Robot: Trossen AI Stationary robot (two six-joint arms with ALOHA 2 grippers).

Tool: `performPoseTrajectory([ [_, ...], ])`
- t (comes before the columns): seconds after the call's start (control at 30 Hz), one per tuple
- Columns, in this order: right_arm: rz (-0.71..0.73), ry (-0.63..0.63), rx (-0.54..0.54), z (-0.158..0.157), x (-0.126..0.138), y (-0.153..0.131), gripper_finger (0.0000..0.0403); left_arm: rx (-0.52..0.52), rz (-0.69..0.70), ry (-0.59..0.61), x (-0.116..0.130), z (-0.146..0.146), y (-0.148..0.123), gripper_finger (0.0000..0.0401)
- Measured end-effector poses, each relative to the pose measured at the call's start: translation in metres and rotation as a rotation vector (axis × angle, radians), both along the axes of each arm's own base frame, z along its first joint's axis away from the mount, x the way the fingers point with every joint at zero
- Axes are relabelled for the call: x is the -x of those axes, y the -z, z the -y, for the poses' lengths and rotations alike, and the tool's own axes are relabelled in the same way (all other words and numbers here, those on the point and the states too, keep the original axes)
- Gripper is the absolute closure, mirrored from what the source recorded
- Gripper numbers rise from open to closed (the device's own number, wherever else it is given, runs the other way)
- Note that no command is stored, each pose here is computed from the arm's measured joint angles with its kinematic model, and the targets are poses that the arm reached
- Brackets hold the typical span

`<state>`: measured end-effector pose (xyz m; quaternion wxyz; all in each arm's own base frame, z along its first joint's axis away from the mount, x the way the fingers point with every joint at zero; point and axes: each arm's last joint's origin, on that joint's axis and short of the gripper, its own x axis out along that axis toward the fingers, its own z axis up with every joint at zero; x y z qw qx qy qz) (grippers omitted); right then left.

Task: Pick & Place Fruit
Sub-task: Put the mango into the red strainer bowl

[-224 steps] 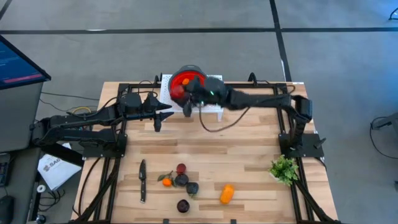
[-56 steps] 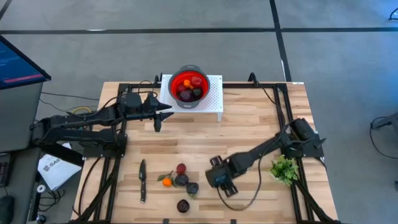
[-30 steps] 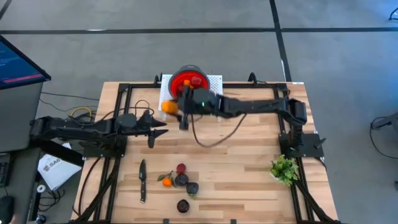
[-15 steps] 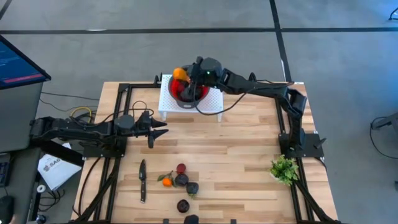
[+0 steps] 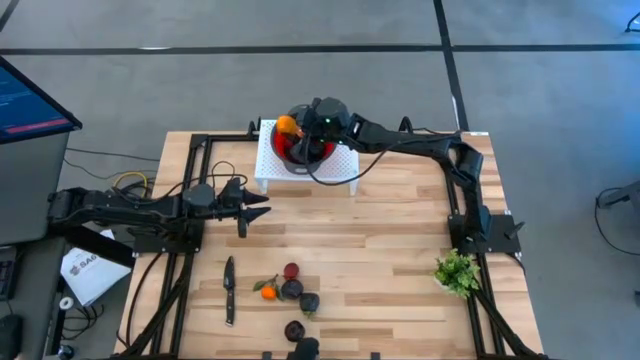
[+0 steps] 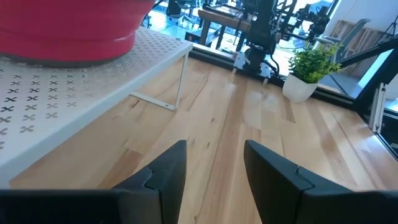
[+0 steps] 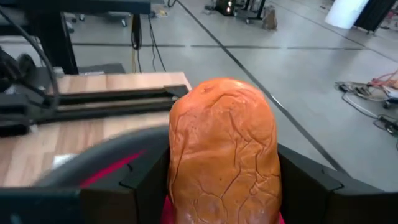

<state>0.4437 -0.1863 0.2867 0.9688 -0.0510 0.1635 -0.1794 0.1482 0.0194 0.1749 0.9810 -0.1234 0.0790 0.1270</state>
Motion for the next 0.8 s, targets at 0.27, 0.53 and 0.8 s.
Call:
performPoseTrajectory([
  [0.27, 0.002, 0.004, -0.002, 0.0000, -0.0001, 0.0000, 0.0161, -0.001, 0.006, 0.000, -0.0001, 0.0000, -0.0005, 0.0248],
  [0.53, -0.001, 0.007, -0.012, 0.0000, 0.0001, 0.0007, 0.0141, -0.004, 0.005, 0.000, -0.0001, 0.0000, -0.0005, 0.0248],
  [0.8, -0.028, -0.005, -0.012, -0.0024, 0.0000, 0.0030, 0.0140, -0.005, 0.005, -0.001, -0.0001, -0.0001, -0.0005, 0.0248],
])
